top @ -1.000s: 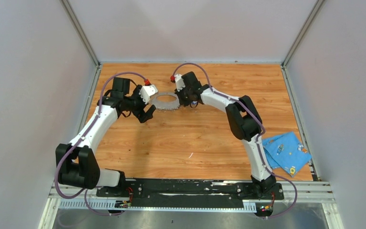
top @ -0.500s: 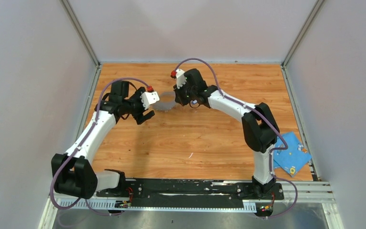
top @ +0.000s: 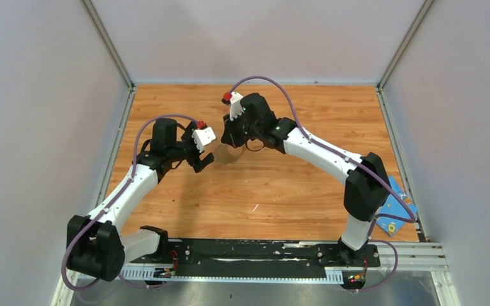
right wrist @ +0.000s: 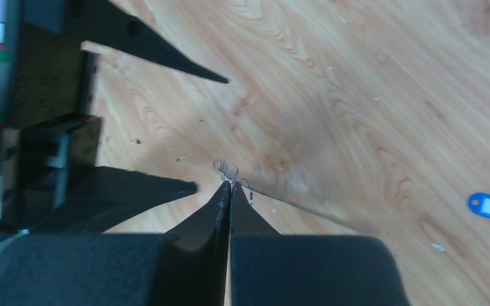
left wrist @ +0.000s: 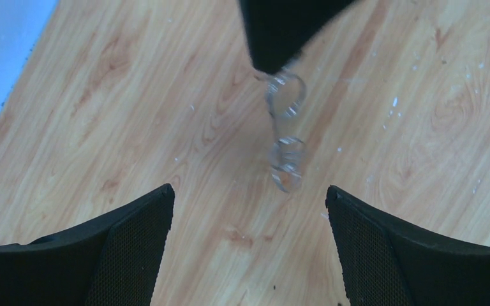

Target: Put the keys on the keyring

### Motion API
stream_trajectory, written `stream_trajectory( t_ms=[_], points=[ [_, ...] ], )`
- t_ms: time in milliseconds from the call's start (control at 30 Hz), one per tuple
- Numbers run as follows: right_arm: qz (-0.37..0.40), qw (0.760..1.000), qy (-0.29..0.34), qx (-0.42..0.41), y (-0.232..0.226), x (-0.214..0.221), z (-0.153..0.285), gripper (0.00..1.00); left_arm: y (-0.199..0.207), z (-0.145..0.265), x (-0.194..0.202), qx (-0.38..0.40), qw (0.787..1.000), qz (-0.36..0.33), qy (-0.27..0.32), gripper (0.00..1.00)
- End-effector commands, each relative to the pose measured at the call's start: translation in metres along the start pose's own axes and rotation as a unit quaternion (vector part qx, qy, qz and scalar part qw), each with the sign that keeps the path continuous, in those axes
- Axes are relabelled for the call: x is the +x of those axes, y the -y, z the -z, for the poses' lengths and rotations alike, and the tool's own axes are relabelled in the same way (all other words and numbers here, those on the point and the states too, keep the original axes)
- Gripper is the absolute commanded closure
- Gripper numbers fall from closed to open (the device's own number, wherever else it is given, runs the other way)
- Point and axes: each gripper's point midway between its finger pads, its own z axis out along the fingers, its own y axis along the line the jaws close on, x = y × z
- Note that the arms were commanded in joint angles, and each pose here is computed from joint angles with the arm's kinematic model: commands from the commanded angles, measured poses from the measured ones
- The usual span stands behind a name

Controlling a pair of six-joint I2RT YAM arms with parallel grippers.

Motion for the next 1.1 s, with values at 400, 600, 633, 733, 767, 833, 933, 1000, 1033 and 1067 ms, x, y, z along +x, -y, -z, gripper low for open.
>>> stream_trajectory(
  t_ms=[400,600,633,733,767,833,933,1000,1033,1067],
  points=[
    [-0.063,0.997,-0.013,-0.045,-0.061,0.010,0.033,0.99,0.057,-0.002,-0.028,0.103,0.979,0.149,0.090,0.15],
    [-0.072,0.996,-0.010,-0.060,-0.070,0.009,0.037,1.00,0.062,-0.010,-0.011,0.108,0.985,0.105,0.081,0.34],
    [-0.073,0.995,-0.009,-0.061,-0.071,0.009,0.038,0.99,0.062,-0.010,-0.011,0.106,0.985,0.105,0.082,0.39],
    [-0.074,0.995,-0.005,-0.066,-0.074,0.005,0.040,0.99,0.060,-0.012,-0.014,0.101,0.985,0.111,0.087,0.52],
    [-0.074,0.995,-0.005,-0.068,-0.076,0.005,0.041,1.00,0.057,-0.013,-0.017,0.095,0.985,0.112,0.091,0.57],
    [-0.074,0.995,-0.004,-0.070,-0.077,0.005,0.041,1.00,0.053,-0.014,-0.022,0.084,0.985,0.116,0.096,0.70],
    [-0.074,0.995,-0.004,-0.073,-0.079,0.004,0.044,1.00,0.047,-0.013,-0.027,0.074,0.986,0.113,0.096,0.92],
    [-0.072,0.995,-0.004,-0.069,-0.078,0.004,0.047,1.00,0.048,-0.010,-0.027,0.079,0.987,0.104,0.089,1.00],
    [-0.069,0.995,-0.003,-0.068,-0.078,0.004,0.050,1.00,0.050,-0.007,-0.029,0.086,0.988,0.093,0.088,1.00],
    [-0.066,0.996,-0.002,-0.068,-0.078,0.003,0.053,1.00,0.052,-0.005,-0.030,0.097,0.988,0.079,0.087,1.00]
  ],
)
